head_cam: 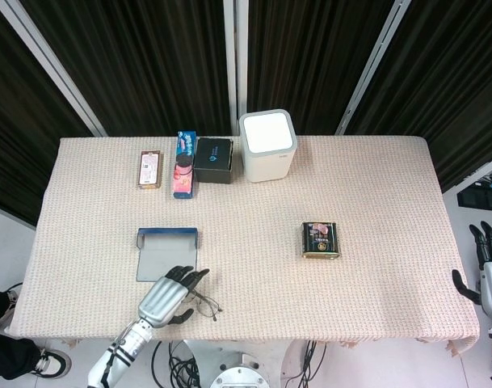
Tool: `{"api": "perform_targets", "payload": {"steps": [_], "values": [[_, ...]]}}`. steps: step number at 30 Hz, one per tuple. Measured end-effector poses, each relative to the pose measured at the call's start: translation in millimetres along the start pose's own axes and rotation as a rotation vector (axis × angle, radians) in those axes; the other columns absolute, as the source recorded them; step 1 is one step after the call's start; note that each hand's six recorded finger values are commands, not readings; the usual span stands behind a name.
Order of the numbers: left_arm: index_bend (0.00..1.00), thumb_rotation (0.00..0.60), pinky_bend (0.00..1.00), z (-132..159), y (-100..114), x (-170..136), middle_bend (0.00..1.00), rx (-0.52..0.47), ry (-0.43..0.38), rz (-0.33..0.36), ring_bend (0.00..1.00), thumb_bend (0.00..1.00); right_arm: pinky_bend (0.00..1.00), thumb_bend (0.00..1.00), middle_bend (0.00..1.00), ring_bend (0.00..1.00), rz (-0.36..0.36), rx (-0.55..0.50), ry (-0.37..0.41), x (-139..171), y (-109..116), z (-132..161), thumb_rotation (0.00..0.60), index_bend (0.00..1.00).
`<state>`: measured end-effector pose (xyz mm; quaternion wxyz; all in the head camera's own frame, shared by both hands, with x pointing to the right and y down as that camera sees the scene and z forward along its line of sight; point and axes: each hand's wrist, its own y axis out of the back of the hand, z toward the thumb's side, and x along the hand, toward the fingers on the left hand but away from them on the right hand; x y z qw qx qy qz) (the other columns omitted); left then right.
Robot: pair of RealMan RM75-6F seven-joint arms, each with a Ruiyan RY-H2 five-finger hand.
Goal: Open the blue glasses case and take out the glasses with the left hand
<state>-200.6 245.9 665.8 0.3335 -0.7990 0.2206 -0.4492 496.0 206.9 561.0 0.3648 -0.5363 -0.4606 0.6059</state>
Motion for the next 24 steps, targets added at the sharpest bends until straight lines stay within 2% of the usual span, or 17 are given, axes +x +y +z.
{"api": "perform_targets", "payload": {"steps": [4,7,10,14,20,24], "values": [[0.04,0.6,0.13,-7.7,18.2,-2.2,0.13,0.014,0.02,0.058,0.05,0.3,0.0,0.28,0.0,0.0,-0.014,-0.002,-0.003,0.1,3.4,-0.8,0.6,0.0],[0.06,0.6,0.11,-20.7,39.8,-5.4,0.12,0.039,0.056,0.139,0.03,0.3,0.0,0.28,0.0,0.0,-0.034,-0.001,-0.006,0.1,7.1,-2.0,0.6,0.0],[0.08,0.6,0.09,-42.3,65.9,-12.6,0.11,0.074,0.117,0.249,0.02,0.3,0.0,0.28,0.0,0.0,-0.057,0.008,-0.009,0.8,10.4,-4.1,0.6,0.0],[0.08,0.6,0.08,-91.0,99.2,-38.1,0.08,0.124,0.252,0.381,0.0,0.3,0.0,0.28,0.0,0.0,-0.068,0.021,-0.006,3.4,10.9,-6.1,0.6,0.0],[0.08,0.6,0.06,-158.2,108.3,-92.2,0.04,0.121,0.453,0.393,0.0,0.29,0.0,0.27,0.0,0.0,-0.057,0.022,-0.013,9.8,5.4,-10.5,0.6,0.0],[0.08,0.6,0.02,-183.2,104.6,-113.9,0.0,0.101,0.512,0.377,0.0,0.29,0.0,0.27,0.0,0.0,-0.027,0.023,-0.027,12.0,-1.8,-13.7,0.6,0.0]]}}
